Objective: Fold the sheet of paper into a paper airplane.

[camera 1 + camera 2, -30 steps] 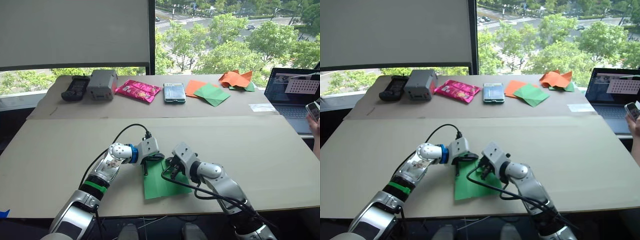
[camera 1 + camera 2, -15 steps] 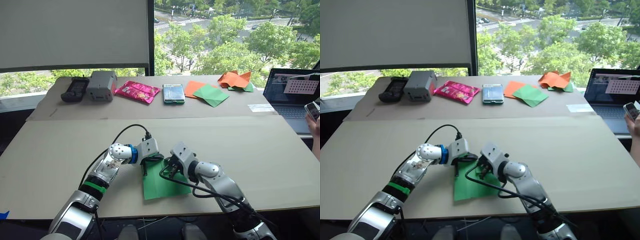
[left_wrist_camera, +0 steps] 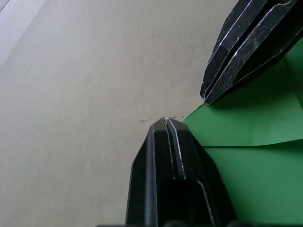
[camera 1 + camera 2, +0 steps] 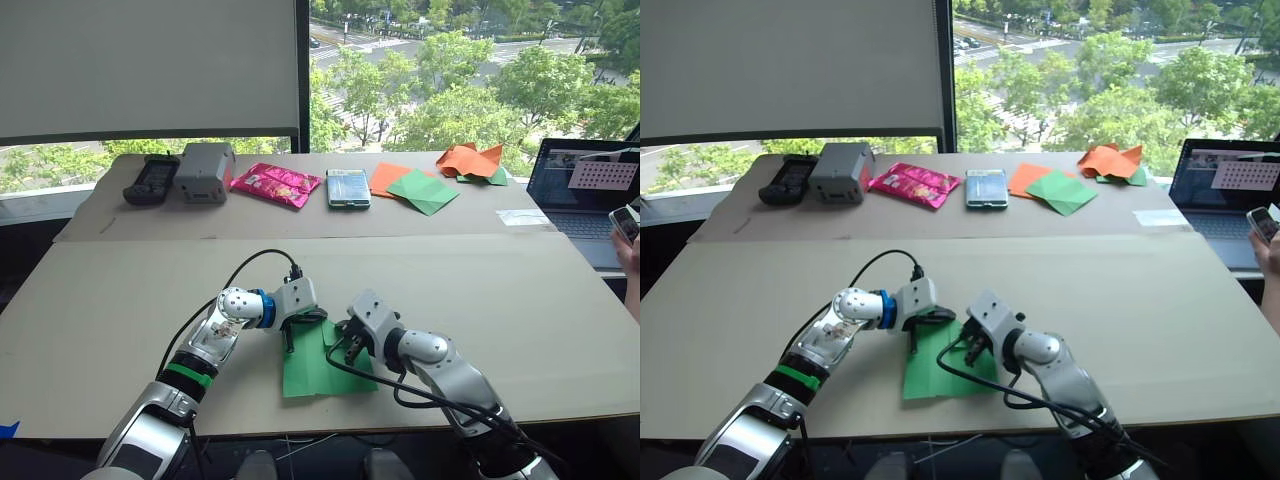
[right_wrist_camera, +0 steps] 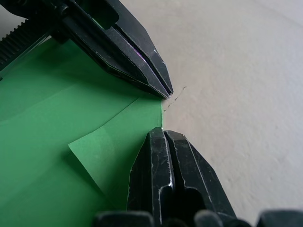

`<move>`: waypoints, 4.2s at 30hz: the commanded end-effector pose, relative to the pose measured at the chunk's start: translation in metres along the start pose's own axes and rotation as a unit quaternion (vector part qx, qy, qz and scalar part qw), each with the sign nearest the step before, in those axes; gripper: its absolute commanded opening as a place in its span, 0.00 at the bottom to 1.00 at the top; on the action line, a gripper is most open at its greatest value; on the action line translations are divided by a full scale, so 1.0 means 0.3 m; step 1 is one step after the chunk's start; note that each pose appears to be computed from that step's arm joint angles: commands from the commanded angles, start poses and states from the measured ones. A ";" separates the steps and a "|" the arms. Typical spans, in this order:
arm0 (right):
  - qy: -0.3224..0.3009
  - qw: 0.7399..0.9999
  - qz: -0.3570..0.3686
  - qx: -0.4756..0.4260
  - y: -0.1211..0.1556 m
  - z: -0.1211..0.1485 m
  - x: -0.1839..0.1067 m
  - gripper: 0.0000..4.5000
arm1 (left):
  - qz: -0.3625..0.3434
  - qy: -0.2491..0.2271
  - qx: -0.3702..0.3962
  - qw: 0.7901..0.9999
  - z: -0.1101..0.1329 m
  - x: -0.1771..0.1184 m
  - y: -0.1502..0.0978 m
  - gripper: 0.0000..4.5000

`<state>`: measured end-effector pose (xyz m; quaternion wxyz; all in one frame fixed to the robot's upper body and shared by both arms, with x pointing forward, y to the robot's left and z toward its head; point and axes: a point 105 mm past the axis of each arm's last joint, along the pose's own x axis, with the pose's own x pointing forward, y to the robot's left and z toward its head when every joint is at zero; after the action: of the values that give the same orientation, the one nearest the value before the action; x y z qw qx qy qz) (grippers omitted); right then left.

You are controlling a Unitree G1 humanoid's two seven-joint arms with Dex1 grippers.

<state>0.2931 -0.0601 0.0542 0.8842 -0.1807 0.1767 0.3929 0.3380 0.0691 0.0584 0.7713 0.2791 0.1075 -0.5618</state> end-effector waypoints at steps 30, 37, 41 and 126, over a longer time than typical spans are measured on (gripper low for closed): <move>0.138 0.990 0.012 -0.042 0.070 -0.234 -0.097 0.01 | -0.003 0.047 -0.002 0.999 -0.077 -0.014 -0.005 0.00; 0.153 0.988 0.010 -0.034 0.083 -0.265 -0.137 0.01 | -0.004 0.048 -0.003 0.999 -0.081 -0.016 -0.007 0.00; 0.160 0.987 0.008 -0.029 0.085 -0.279 -0.159 0.01 | -0.005 0.048 -0.002 0.999 -0.081 -0.016 -0.008 0.00; -0.019 0.999 0.030 0.022 0.050 0.009 -0.003 0.00 | 0.105 -0.092 -0.329 0.934 -0.021 -0.248 -0.087 0.01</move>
<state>0.2808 -0.0481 0.0584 0.8800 -0.1438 0.1645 0.4217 0.2875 0.1305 0.0678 0.8788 -0.0559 0.2128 -0.4234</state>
